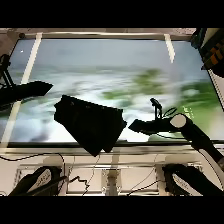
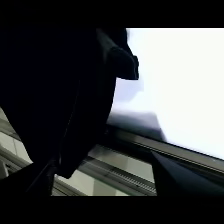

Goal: Fold the clothes and pants, and hang the long-sleeved shirts on hangers.

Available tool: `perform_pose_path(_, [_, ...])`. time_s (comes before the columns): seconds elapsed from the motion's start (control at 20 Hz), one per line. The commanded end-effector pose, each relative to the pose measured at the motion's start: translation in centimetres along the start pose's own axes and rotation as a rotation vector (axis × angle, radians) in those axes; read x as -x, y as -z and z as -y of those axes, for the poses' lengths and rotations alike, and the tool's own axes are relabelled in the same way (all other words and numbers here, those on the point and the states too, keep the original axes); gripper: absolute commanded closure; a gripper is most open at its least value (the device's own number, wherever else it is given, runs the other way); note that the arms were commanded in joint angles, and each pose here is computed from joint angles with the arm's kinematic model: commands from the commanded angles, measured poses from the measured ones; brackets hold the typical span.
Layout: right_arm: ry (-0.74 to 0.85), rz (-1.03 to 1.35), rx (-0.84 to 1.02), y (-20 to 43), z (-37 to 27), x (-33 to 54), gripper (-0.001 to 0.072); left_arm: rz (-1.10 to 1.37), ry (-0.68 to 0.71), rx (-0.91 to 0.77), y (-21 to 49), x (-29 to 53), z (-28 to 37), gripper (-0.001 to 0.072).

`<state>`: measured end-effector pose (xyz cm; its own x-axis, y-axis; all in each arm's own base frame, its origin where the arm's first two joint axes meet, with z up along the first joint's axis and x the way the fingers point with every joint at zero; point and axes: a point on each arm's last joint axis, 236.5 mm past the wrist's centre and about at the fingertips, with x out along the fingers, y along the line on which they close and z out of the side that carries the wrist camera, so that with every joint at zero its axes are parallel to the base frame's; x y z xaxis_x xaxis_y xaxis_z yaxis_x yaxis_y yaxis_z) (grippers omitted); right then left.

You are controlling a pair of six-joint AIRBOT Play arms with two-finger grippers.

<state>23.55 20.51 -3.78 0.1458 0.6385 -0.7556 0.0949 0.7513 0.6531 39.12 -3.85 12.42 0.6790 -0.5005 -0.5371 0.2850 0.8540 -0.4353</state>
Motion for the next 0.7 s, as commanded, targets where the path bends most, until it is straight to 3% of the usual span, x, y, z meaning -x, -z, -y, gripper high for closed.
perform_pose_path(0.0, [-0.091, -0.054, -0.28, -0.5, 0.1, -3.8, -0.0005, -0.007, 0.006, -0.002, 0.1, 0.0, 0.2, 0.0563])
perform_pose_path(0.05, [-0.101, -0.09, -0.277, -0.3, 0.3, -4.8, 0.0023, -0.007, 0.006, -0.002, 0.1, 0.0, 0.2, 0.0564])
perform_pose_path(0.25, [-0.106, -0.15, -0.333, -1.3, 0.6, -7.1, 0.0022, -0.007, 0.006, -0.002, 0.1, 0.0, 0.2, 0.0563])
perform_pose_path(0.45, [-0.085, -0.154, -0.255, -3.3, 0.2, -7.6, 0.002, -0.007, 0.006, -0.002, 0.1, 0.0, 0.2, 0.0563])
perform_pose_path(0.65, [-0.046, -0.292, -0.171, -1.3, -0.1, -8.9, 0.001, -0.007, 0.006, -0.002, 0.2, 0.0, 0.2, 0.0563])
